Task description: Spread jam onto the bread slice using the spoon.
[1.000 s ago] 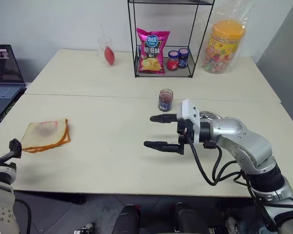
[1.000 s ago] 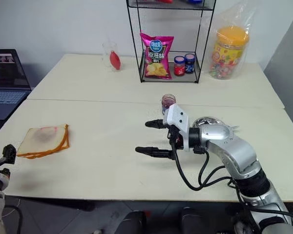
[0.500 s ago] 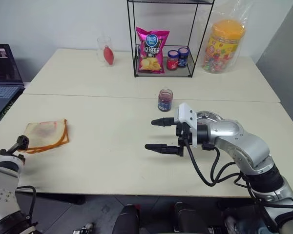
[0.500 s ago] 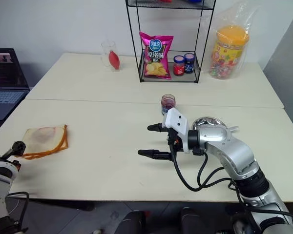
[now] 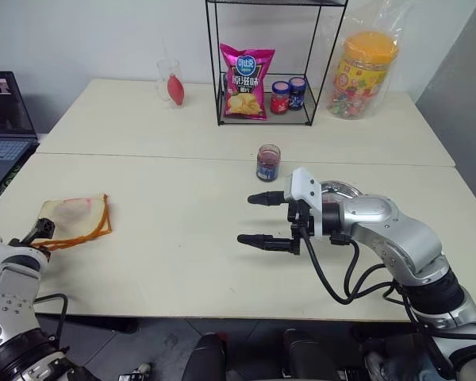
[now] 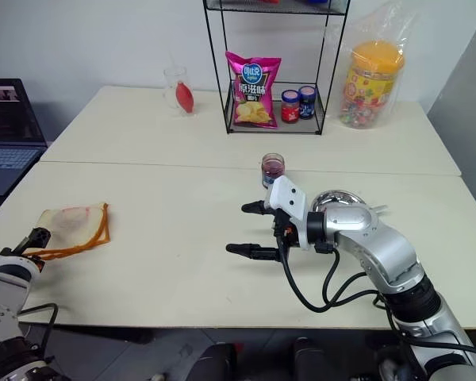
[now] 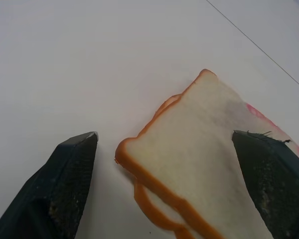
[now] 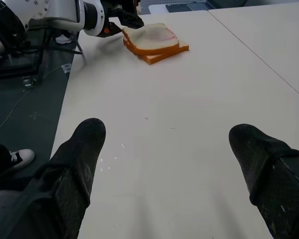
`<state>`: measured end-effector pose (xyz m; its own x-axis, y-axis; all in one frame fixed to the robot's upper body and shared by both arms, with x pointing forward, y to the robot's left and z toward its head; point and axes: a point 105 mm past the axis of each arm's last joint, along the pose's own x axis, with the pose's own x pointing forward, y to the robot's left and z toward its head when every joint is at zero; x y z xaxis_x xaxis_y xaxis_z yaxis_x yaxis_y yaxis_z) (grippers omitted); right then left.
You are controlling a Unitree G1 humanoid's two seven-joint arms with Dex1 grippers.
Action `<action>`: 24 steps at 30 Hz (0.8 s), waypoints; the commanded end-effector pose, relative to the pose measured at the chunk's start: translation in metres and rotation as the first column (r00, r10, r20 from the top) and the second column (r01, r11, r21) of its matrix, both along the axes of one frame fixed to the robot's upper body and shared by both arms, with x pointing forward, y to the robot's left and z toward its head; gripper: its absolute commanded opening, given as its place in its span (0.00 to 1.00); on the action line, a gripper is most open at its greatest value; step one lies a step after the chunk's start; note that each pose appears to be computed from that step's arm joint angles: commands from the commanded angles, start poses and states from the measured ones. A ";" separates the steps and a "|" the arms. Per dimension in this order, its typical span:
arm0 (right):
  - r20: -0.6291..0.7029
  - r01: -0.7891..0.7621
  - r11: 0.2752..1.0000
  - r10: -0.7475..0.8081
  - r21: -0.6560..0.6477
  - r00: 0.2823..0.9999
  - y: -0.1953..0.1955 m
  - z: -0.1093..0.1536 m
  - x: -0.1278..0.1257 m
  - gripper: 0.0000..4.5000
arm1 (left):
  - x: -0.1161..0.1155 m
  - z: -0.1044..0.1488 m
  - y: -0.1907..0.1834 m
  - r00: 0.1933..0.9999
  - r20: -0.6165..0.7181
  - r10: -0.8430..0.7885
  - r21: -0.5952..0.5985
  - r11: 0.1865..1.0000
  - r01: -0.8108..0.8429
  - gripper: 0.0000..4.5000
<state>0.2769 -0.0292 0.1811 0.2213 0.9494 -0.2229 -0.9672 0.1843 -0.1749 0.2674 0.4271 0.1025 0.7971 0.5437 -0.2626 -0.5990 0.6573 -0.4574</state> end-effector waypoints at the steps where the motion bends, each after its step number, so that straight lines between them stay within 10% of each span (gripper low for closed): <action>1: 0.050 0.001 1.000 -0.002 0.023 0.999 -0.002 0.013 -0.002 1.00 | 0.002 0.017 0.005 0.999 0.046 0.012 0.024 1.000 -0.013 0.78; 18: 0.048 0.028 0.999 -0.030 0.029 0.998 -0.006 0.014 0.000 1.00 | 0.007 0.035 0.002 0.994 0.104 0.019 0.065 0.998 -0.026 0.01; 24: 0.050 0.024 0.999 -0.026 0.031 0.998 -0.006 0.014 0.001 1.00 | 0.012 0.059 -0.018 0.968 0.237 -0.078 0.073 0.995 0.062 0.01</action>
<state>0.2809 -0.0344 0.1813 0.2582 0.9408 -0.2196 -0.9599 0.2242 -0.1681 0.2767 0.4194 0.1308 0.8260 0.5426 -0.1523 -0.5378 0.6782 -0.5008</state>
